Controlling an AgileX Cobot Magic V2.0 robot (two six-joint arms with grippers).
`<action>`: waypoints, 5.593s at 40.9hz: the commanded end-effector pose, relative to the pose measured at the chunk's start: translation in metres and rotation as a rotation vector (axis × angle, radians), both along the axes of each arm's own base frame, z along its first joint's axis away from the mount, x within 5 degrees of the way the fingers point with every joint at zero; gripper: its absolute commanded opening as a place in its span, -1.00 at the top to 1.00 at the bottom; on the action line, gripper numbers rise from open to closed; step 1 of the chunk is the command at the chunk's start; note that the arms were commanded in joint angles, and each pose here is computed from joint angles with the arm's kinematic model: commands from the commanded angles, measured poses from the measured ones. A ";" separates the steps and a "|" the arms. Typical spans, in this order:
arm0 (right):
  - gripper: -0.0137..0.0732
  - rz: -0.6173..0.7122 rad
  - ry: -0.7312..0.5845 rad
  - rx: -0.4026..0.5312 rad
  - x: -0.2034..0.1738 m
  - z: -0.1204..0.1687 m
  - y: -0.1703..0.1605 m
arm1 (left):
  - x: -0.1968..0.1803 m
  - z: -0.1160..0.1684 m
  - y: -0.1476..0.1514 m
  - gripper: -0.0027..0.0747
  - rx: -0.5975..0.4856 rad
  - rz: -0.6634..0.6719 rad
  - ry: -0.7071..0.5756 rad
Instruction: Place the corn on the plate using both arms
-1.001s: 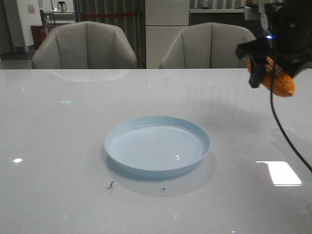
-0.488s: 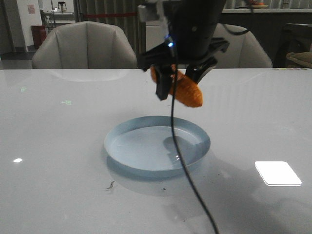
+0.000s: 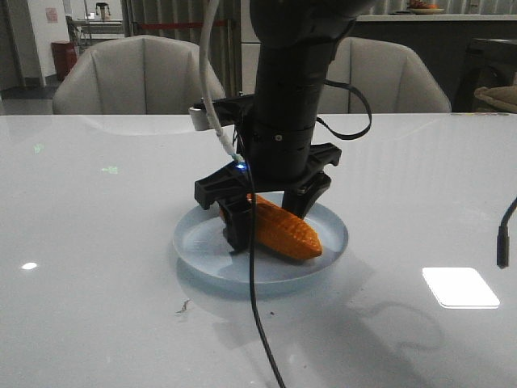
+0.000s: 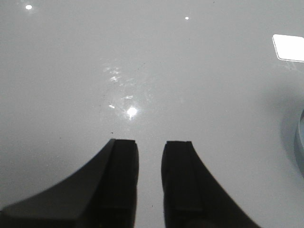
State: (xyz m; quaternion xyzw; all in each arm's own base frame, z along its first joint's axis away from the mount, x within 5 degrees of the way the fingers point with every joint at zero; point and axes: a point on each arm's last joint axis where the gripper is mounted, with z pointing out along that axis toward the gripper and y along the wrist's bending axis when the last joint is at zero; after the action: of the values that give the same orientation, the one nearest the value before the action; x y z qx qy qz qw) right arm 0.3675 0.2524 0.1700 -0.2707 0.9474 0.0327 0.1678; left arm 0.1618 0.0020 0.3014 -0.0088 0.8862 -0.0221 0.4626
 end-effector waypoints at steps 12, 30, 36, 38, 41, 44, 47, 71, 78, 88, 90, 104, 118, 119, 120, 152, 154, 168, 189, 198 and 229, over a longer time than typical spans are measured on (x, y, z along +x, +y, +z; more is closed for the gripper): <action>-0.61 -0.046 -0.302 0.190 -0.010 0.149 -0.036 | 0.003 0.016 0.000 0.34 -0.015 0.015 -0.104; -0.61 -0.347 -0.530 0.234 -0.078 0.273 -0.182 | 0.003 0.017 0.000 0.34 -0.014 0.015 -0.108; -0.61 -0.433 -0.605 0.235 -0.118 0.274 -0.217 | 0.003 0.017 0.000 0.34 -0.014 0.015 -0.108; -0.61 -0.450 -0.619 0.234 -0.134 0.268 -0.224 | 0.003 0.017 0.000 0.34 -0.014 0.015 -0.108; -0.61 -0.464 -0.629 0.231 -0.157 0.253 -0.231 | 0.003 0.017 0.000 0.34 -0.014 0.015 -0.108; -0.61 -0.470 -0.630 0.230 -0.180 0.234 -0.235 | 0.003 0.017 0.000 0.34 -0.014 0.015 -0.108; -0.61 -0.478 -0.616 0.233 -0.200 0.209 -0.237 | 0.004 0.016 0.000 0.34 -0.015 0.015 -0.106; -0.61 -0.538 -0.622 0.292 -0.258 0.157 -0.244 | 0.004 0.017 0.000 0.45 -0.014 0.016 -0.112; -0.61 -0.538 -0.622 0.292 -0.258 0.157 -0.244 | 0.004 0.017 0.000 0.68 -0.014 0.016 -0.112; -0.61 -0.538 -0.622 0.292 -0.258 0.157 -0.244 | 0.004 0.017 0.000 0.69 -0.014 0.016 -0.112; -0.61 -0.538 -0.622 0.292 -0.258 0.157 -0.244 | 0.004 0.017 0.000 0.69 -0.014 0.016 -0.112; -0.61 -0.538 -0.622 0.292 -0.258 0.157 -0.244 | 0.004 0.017 0.000 0.69 -0.014 0.016 -0.112; -0.61 -0.538 -0.622 0.292 -0.258 0.157 -0.244 | -0.021 0.010 -0.010 0.69 0.115 -0.075 -0.445; -0.61 -0.538 -0.622 0.292 -0.258 0.157 -0.244 | -0.023 0.011 -0.012 0.69 0.145 -0.096 -0.502; -0.61 -0.538 -0.622 0.292 -0.258 0.157 -0.244 | -0.027 0.009 -0.014 0.69 0.186 -0.129 -0.566; -0.61 -0.538 -0.623 0.292 -0.257 0.157 -0.244 | -0.105 -0.106 -0.005 0.69 0.098 -0.055 -0.646; -0.61 -0.538 -0.625 0.293 -0.257 0.157 -0.244 | -0.105 -0.108 -0.005 0.69 0.102 -0.044 -0.624; -0.61 -0.538 -0.625 0.293 -0.257 0.157 -0.244 | -0.105 -0.108 -0.004 0.69 0.106 -0.031 -0.618; -0.61 -0.536 -0.627 0.286 -0.257 0.157 -0.244 | -0.105 -0.108 -0.004 0.69 0.106 -0.031 -0.618; -0.40 -0.591 -0.649 0.327 -0.264 0.153 -0.248 | -0.105 -0.108 -0.004 0.69 0.106 -0.031 -0.618; 0.54 -0.546 -1.214 0.553 -0.306 0.046 -0.252 | -0.105 -0.108 -0.004 0.69 0.106 -0.031 -0.618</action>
State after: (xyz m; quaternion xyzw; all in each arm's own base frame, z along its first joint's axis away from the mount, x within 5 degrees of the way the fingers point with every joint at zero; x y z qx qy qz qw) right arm 0.0631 0.0021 0.2110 0.0580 0.7223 0.0755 0.6850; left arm 0.0563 -0.0020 0.1975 0.0444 0.7245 0.0202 0.6875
